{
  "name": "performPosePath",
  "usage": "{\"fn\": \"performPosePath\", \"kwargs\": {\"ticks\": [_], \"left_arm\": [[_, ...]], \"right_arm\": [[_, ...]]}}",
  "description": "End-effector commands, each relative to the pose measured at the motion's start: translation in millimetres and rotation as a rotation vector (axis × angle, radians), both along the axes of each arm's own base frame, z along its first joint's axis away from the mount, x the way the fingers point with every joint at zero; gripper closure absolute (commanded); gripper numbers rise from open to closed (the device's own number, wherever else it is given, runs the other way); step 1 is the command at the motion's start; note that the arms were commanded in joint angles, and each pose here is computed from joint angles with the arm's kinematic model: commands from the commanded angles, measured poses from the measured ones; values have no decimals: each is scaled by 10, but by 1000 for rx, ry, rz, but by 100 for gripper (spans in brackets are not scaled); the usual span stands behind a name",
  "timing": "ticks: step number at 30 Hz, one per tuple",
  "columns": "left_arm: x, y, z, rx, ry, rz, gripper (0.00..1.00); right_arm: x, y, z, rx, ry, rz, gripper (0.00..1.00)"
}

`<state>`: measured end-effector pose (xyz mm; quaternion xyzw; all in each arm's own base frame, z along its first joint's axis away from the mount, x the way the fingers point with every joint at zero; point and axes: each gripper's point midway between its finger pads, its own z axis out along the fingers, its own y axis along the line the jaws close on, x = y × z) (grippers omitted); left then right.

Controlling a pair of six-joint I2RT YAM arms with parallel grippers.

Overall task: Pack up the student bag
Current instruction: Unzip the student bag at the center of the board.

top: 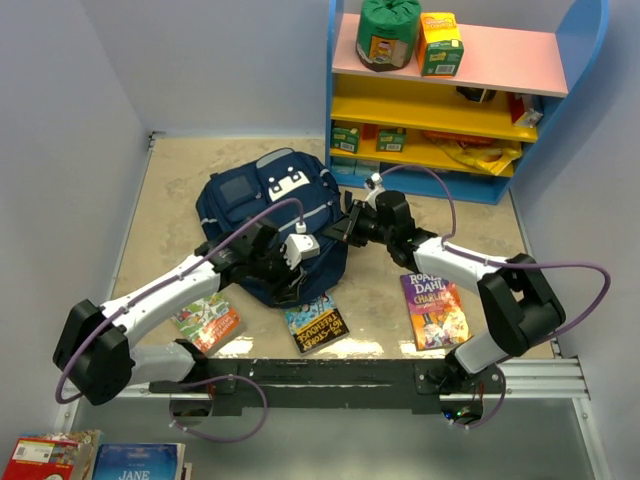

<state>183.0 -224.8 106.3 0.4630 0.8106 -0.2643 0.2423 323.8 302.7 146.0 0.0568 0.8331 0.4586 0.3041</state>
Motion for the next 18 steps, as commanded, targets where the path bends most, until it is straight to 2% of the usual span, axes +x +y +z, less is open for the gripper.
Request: {"fn": "performPosePath", "kwargs": {"ticks": [1, 6, 8, 9, 11, 12, 15, 18], "left_arm": [[289, -67, 22, -26, -38, 147, 46], [264, -76, -66, -36, 6, 187, 45], [239, -59, -113, -28, 18, 190, 48], [237, -62, -118, -31, 20, 192, 58], [197, -69, -146, -37, 34, 180, 70], [194, -81, -135, -43, 38, 179, 80], [185, -107, -95, -57, 38, 164, 100], [145, -125, -14, -73, 35, 129, 100]], "right_arm": [[187, 36, 811, 108, -226, -9, 100], [140, 37, 842, 122, -228, 4, 100], [146, 27, 886, 124, -237, 3, 100], [140, 31, 893, 123, -235, 5, 100], [148, 25, 920, 123, -242, 3, 100], [149, 25, 924, 124, -241, 2, 100], [181, 17, 918, 120, -242, -3, 100], [246, -16, 857, 99, -240, -18, 100]]}}
